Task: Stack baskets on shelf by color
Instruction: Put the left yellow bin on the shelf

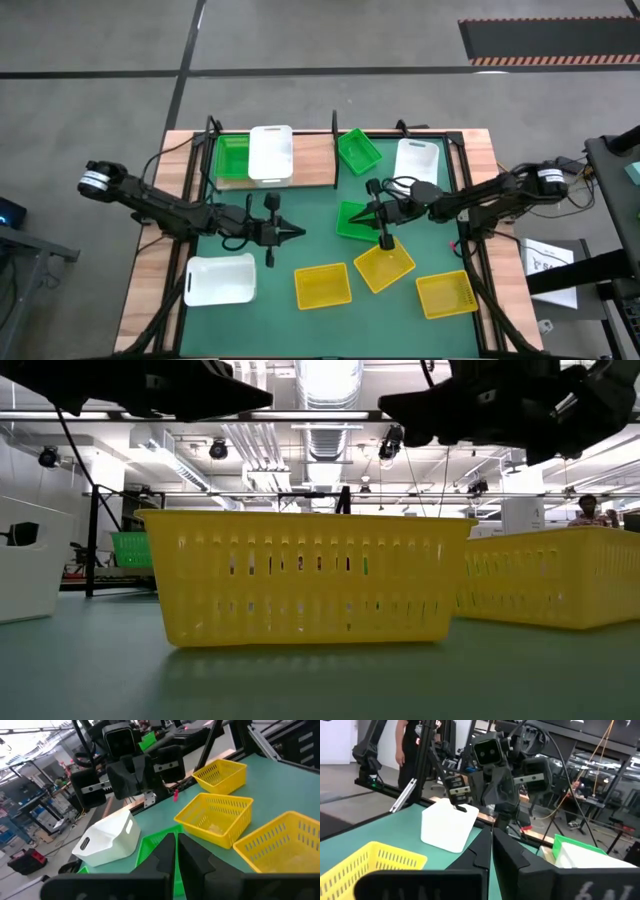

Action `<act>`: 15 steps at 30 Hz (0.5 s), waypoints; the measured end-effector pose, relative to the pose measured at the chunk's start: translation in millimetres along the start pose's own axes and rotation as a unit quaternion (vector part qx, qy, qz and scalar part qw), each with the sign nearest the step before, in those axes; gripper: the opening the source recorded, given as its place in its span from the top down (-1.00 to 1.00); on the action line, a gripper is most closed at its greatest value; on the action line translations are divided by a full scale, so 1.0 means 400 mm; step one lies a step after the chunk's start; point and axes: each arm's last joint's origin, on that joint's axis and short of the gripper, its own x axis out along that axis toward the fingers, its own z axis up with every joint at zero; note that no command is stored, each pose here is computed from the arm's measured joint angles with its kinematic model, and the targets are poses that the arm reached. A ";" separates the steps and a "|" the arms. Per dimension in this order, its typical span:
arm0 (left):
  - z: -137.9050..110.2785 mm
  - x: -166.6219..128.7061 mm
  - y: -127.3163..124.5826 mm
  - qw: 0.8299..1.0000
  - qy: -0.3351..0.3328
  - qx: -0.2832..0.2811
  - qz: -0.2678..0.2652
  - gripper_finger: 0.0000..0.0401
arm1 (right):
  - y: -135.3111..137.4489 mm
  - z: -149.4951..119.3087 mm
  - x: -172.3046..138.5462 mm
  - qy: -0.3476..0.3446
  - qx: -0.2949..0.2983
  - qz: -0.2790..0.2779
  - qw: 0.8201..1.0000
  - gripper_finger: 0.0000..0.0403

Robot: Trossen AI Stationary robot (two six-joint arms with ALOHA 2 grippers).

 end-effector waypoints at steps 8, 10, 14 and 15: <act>-0.003 -0.002 0.000 1.000 0.003 0.002 0.001 0.98 | -0.010 0.003 0.028 -0.002 -0.005 0.000 1.000 0.96; -0.007 -0.003 -0.002 1.000 0.006 0.002 0.000 0.98 | -0.011 0.004 0.031 -0.003 -0.005 0.000 1.000 0.96; -0.013 -0.005 -0.004 1.000 0.011 0.004 0.002 0.98 | -0.015 0.011 0.035 -0.005 -0.004 -0.001 1.000 0.96; -0.014 -0.005 -0.003 1.000 0.012 0.004 0.005 0.98 | -0.016 0.015 0.037 -0.007 -0.002 -0.001 1.000 0.96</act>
